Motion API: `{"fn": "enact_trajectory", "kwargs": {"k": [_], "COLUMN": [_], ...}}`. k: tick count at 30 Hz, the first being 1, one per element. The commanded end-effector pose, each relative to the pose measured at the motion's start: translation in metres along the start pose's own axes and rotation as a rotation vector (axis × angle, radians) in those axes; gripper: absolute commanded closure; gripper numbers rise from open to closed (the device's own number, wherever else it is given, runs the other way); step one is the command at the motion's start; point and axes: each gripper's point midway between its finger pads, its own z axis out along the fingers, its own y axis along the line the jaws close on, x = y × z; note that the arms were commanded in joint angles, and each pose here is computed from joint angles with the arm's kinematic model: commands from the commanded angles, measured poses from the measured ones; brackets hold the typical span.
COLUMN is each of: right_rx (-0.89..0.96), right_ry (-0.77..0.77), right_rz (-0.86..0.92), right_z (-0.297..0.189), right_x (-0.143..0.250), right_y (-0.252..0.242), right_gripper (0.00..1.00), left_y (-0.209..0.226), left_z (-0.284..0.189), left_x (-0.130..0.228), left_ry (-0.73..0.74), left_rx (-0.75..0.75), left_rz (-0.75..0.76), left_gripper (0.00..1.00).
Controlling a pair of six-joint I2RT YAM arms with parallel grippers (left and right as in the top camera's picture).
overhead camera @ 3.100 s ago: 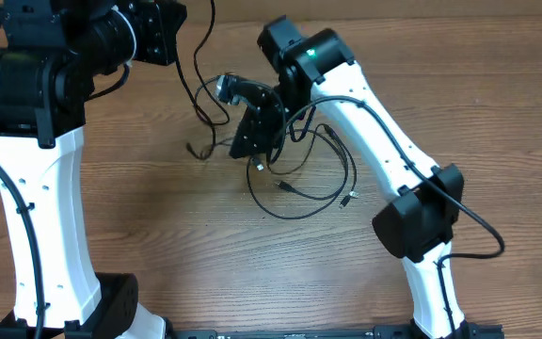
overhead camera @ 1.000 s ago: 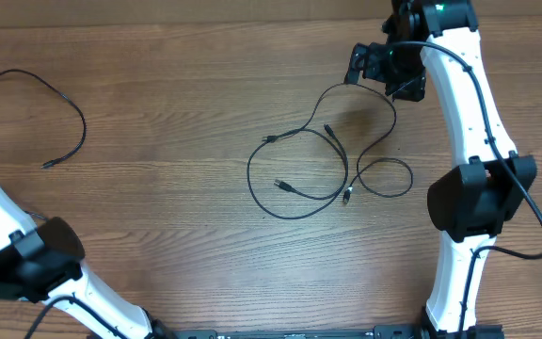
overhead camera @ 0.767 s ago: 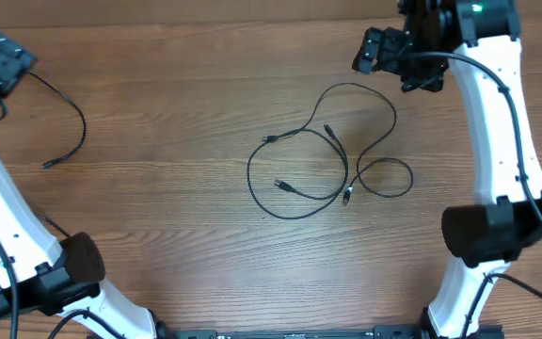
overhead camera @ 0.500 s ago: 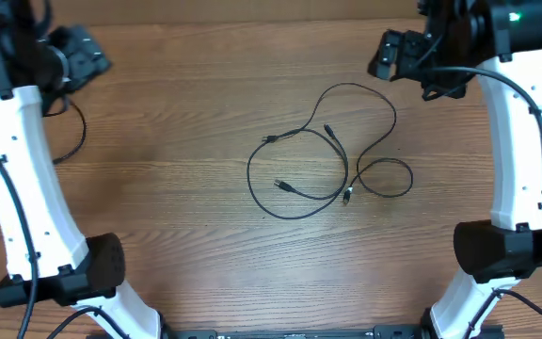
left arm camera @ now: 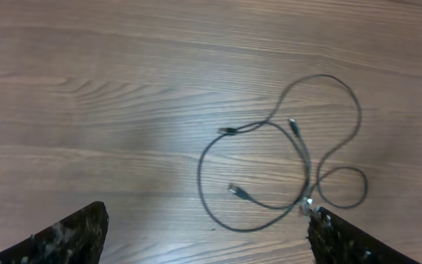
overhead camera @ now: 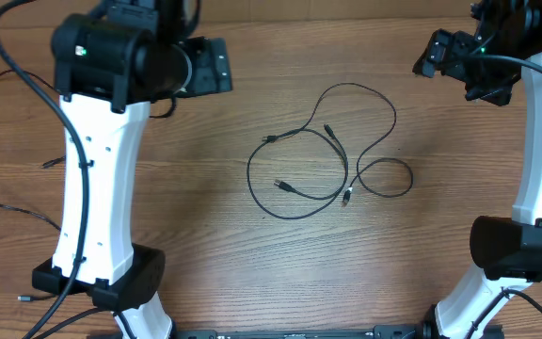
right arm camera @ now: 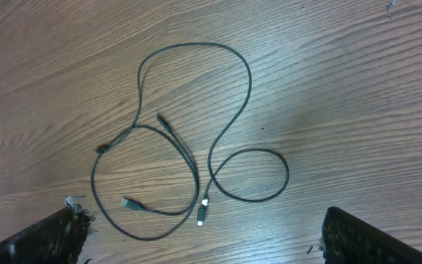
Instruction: Untangle cables
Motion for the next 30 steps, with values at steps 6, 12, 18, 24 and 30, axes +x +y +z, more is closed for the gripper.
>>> {"fn": "enact_trajectory", "kwargs": {"k": [6,12,18,24,30], "right_rx": [-0.014,-0.013,-0.013,-0.013,-0.014], "right_ry": [-0.053,-0.050,-0.051,-0.052,-0.053], "right_rz": [-0.025,-0.039,-0.039,-0.043,-0.048], "right_z": [-0.016,-0.016,-0.016,-0.016,-0.014], "right_x": [-0.003,-0.002,-0.003,-0.003,-0.005], "right_y": [0.005,0.005,0.005,0.005,0.005], "right_gripper": [0.00,0.00,0.00,0.00,0.00], "left_y": [-0.056,-0.075,-0.098,-0.109,-0.143], "left_z": [0.047,0.096,0.159,0.222,0.297], "left_x": [0.024,0.041,0.058,0.053,0.047], "left_ry": [0.113,0.216,0.303,0.282,0.179], "left_rx": [0.042,0.033,0.064,0.104,0.261], "left_rz": [0.138,0.213,0.327,0.536,0.784], "left_gripper": [0.13,0.13,0.14,0.12,0.14]}}
